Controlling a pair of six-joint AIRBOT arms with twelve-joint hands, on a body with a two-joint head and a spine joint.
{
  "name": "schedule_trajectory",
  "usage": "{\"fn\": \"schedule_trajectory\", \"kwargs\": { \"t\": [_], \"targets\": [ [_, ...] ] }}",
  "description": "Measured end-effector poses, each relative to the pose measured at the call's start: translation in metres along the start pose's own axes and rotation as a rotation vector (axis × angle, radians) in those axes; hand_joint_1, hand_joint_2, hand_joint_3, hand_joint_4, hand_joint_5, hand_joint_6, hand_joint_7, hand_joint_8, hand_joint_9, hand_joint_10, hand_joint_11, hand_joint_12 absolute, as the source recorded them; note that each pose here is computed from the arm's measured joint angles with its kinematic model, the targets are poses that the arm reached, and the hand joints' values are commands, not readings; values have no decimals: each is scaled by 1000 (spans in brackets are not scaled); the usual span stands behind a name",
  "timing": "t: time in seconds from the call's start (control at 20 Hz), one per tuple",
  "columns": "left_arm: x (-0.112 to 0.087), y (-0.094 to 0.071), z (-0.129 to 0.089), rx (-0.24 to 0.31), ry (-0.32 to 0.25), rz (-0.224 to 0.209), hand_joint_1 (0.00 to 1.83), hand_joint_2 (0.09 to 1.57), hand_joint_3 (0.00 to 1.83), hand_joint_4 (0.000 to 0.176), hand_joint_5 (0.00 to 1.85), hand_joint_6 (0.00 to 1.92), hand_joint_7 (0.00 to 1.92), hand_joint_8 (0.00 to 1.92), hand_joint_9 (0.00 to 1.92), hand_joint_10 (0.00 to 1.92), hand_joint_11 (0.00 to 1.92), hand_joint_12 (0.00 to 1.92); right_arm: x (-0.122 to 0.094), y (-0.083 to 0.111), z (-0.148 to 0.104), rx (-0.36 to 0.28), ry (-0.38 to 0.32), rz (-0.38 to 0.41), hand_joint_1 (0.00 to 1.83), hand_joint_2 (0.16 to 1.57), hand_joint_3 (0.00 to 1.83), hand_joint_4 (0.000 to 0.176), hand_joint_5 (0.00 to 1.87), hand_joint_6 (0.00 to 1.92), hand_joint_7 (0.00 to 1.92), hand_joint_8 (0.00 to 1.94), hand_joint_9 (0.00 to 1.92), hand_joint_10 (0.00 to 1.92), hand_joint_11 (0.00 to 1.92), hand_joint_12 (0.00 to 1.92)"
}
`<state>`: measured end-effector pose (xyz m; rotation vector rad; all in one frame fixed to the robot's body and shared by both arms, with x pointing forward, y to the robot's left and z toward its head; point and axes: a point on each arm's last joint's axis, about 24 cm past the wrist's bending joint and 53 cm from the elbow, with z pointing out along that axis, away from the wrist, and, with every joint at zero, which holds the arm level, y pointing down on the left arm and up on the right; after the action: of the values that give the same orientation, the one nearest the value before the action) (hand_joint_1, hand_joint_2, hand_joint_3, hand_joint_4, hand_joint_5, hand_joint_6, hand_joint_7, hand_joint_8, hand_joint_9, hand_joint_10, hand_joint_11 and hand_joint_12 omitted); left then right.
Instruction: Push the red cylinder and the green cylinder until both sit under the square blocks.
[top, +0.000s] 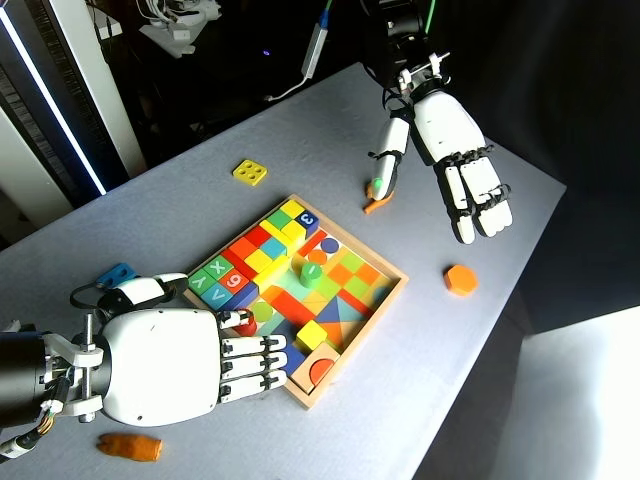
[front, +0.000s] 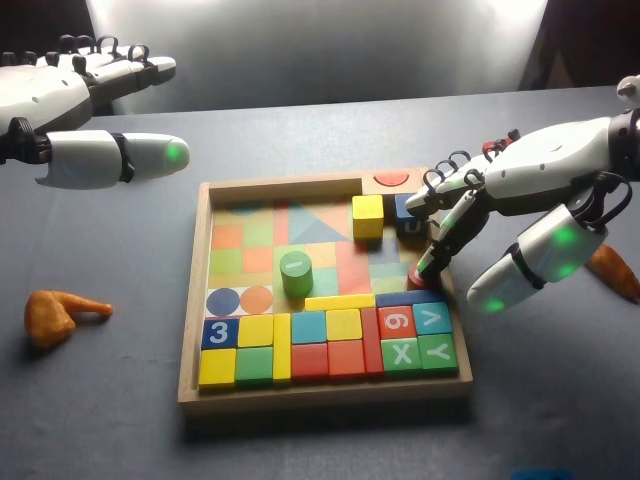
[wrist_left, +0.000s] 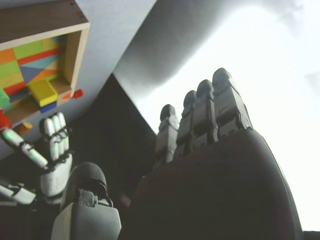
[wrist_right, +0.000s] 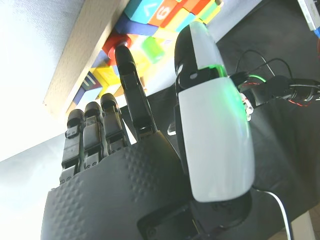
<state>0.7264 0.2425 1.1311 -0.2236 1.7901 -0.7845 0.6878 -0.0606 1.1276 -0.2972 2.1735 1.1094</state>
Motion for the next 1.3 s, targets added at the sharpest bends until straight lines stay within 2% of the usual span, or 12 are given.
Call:
{"fn": "schedule_trajectory", "kwargs": {
  "t": [0.05,0.2,0.3,0.35,0.4,0.5,0.6,0.9,0.95,1.0,1.05,1.3],
  "targets": [
    [-1,0,0,-1,-1,1,0,1091,1,122,68,3,0,0,0,0,0,0,1,0,0,-1,3,0,273,1066,0,174,646,2,8,1,0,0,0,94],
    [0,2,-1,-3,-2,-2,0,1092,1,136,65,1,0,0,0,0,0,0,3,-1,-1,-1,5,10,265,1062,0,175,653,3,11,0,0,0,0,113],
    [-1,2,-1,-3,-7,-7,0,1111,8,122,66,1,0,0,0,0,0,0,3,-1,-2,1,5,10,237,1061,0,176,644,0,0,0,0,0,0,107],
    [-1,2,-1,-3,-7,-7,0,1106,5,134,66,1,0,0,0,0,0,0,3,-1,-2,0,5,11,258,1057,0,172,654,4,6,2,0,0,0,108],
    [-1,2,-1,-4,-5,-7,0,1100,2,133,65,0,0,0,0,0,0,0,4,-2,-2,2,7,14,273,1058,0,162,658,5,9,3,0,0,0,112],
    [-1,3,-1,-5,-7,-9,0,1101,2,119,60,0,0,0,0,0,0,0,4,-2,-3,2,6,19,255,1057,0,168,654,1,9,1,0,0,0,160],
    [-1,3,-1,-5,-6,-8,0,1098,0,121,65,2,0,0,0,0,0,0,5,-3,-3,3,7,21,266,1059,0,162,659,2,5,1,0,0,0,134],
    [-2,5,-3,-9,-9,-8,0,1097,0,124,66,1,0,0,0,0,0,0,5,-2,-3,3,8,22,298,1058,0,164,659,2,6,1,0,0,0,129],
    [-2,6,-3,-11,-8,-9,0,1105,4,114,71,3,0,0,0,0,0,0,5,-3,-3,3,7,22,301,1058,0,163,664,2,8,1,0,0,0,155],
    [-2,6,-3,-12,-8,-10,0,1094,0,125,67,1,0,0,0,0,0,0,5,-3,-3,3,7,22,304,1059,0,157,658,4,8,4,0,0,0,106],
    [-2,7,-4,-13,-7,-10,0,1097,0,131,67,1,0,0,0,0,0,0,5,-2,-3,2,7,21,305,1055,0,164,663,3,19,2,0,0,0,148],
    [-2,8,-4,-16,-8,-10,0,1087,0,133,63,0,0,0,0,0,0,0,0,1,-5,-2,5,-9,323,1054,0,160,645,3,1,0,0,0,3,31]
  ]
}}
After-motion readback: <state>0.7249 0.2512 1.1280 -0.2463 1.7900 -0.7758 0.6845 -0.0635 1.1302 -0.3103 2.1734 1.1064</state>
